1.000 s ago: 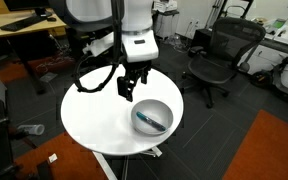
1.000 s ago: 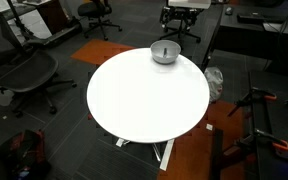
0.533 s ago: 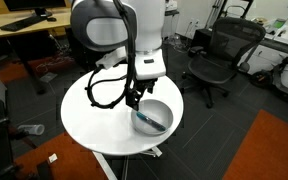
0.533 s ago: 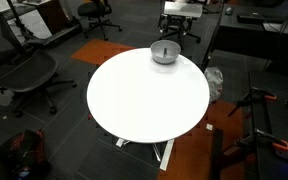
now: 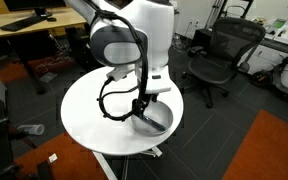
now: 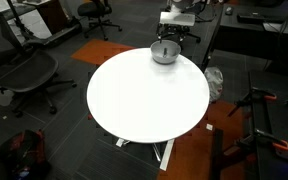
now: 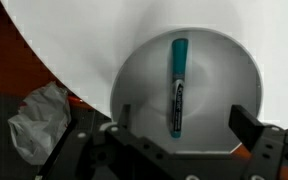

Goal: Put the marker on the table

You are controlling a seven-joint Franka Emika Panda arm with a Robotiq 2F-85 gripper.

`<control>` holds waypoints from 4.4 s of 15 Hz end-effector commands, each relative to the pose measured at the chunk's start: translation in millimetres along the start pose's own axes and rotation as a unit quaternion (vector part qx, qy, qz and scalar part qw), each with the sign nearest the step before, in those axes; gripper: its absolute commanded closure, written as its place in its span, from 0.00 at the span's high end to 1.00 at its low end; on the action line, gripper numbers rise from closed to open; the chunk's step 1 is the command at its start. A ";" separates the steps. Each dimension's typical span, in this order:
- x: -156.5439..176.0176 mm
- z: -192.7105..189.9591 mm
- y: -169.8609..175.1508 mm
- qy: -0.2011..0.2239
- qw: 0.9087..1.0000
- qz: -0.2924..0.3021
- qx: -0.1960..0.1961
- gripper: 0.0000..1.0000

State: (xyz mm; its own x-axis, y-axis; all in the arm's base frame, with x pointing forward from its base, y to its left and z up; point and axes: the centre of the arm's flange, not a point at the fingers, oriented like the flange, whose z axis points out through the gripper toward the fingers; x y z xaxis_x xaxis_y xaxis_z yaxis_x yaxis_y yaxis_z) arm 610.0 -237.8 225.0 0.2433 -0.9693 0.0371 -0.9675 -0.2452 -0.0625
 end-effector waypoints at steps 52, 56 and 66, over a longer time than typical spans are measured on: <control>-75.8 -79.3 11.4 0.023 0.996 -0.073 0.038 0.05; -118.1 -72.0 32.1 0.024 0.995 -0.089 0.042 0.05; -185.6 -25.2 78.2 0.017 0.993 -0.112 0.030 0.05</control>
State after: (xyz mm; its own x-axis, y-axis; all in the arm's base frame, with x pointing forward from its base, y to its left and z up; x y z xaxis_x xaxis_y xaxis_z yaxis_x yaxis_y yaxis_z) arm 506.0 -92.5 239.1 0.4569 -0.8861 0.0777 -0.8807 -0.4629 -0.1006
